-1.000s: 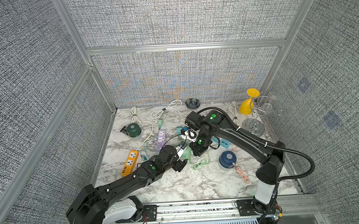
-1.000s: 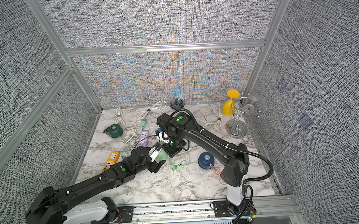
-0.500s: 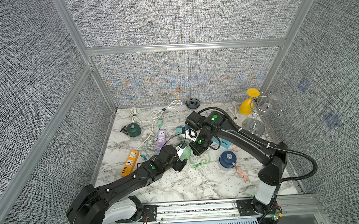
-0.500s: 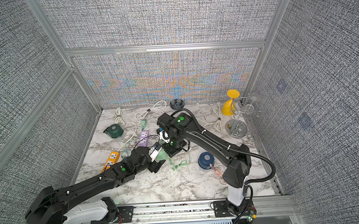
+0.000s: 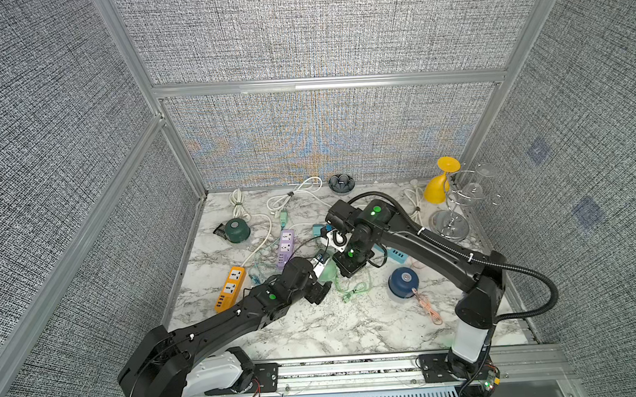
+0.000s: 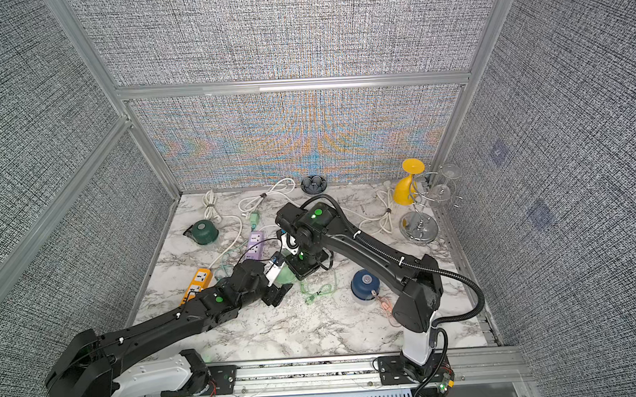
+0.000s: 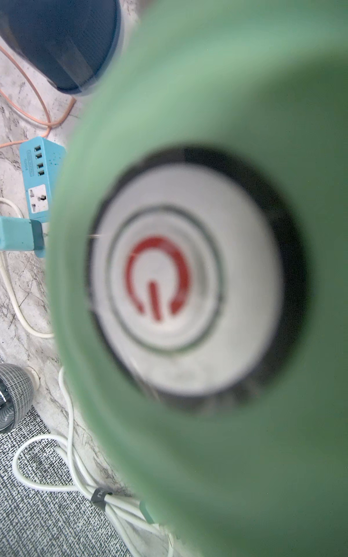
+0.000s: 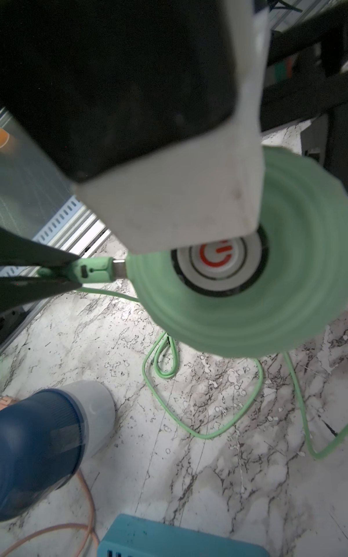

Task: Charge the cordless meat grinders
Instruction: Insert the charging cable into the cordless meat grinder.

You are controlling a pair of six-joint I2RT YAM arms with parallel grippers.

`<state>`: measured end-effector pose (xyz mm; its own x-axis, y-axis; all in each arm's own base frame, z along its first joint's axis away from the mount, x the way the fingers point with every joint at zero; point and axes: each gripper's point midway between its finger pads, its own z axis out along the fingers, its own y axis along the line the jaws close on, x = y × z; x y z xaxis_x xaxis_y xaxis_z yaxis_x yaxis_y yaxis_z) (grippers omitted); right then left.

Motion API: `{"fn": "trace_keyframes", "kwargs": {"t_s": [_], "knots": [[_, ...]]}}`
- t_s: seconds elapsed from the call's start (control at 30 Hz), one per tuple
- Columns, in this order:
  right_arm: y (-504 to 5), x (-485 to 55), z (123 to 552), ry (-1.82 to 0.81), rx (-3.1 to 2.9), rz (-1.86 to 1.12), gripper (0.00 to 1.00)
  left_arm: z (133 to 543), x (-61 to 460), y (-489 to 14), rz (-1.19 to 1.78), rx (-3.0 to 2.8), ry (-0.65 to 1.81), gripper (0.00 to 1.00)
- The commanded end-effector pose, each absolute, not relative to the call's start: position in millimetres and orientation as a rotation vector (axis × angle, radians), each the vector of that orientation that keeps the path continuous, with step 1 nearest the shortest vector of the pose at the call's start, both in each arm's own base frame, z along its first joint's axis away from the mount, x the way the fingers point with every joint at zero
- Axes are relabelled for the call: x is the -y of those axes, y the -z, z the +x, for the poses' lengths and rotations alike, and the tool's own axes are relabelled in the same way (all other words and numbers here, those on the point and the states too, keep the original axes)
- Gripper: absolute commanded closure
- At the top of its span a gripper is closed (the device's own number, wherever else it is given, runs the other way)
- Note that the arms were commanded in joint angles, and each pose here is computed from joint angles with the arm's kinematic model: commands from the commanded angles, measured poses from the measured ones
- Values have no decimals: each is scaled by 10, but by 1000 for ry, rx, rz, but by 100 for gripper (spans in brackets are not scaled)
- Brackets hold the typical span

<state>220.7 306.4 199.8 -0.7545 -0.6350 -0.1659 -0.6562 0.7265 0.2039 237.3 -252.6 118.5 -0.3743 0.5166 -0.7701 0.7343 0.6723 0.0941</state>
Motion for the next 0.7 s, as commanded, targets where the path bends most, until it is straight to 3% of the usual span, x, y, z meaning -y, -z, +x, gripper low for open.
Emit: {"fn": "trace_keyframes", "kwargs": {"t_s": [0.0,0.67], "knots": [[-2060,-3141,2408,-350,-2732,-1082,100,2318,2641,-1266,1017,-2017,397,33],[-2237,-3381,2351,-549,-2715,-1138,100,2310,2709,-1258,1070,-1999,354,35]]}}
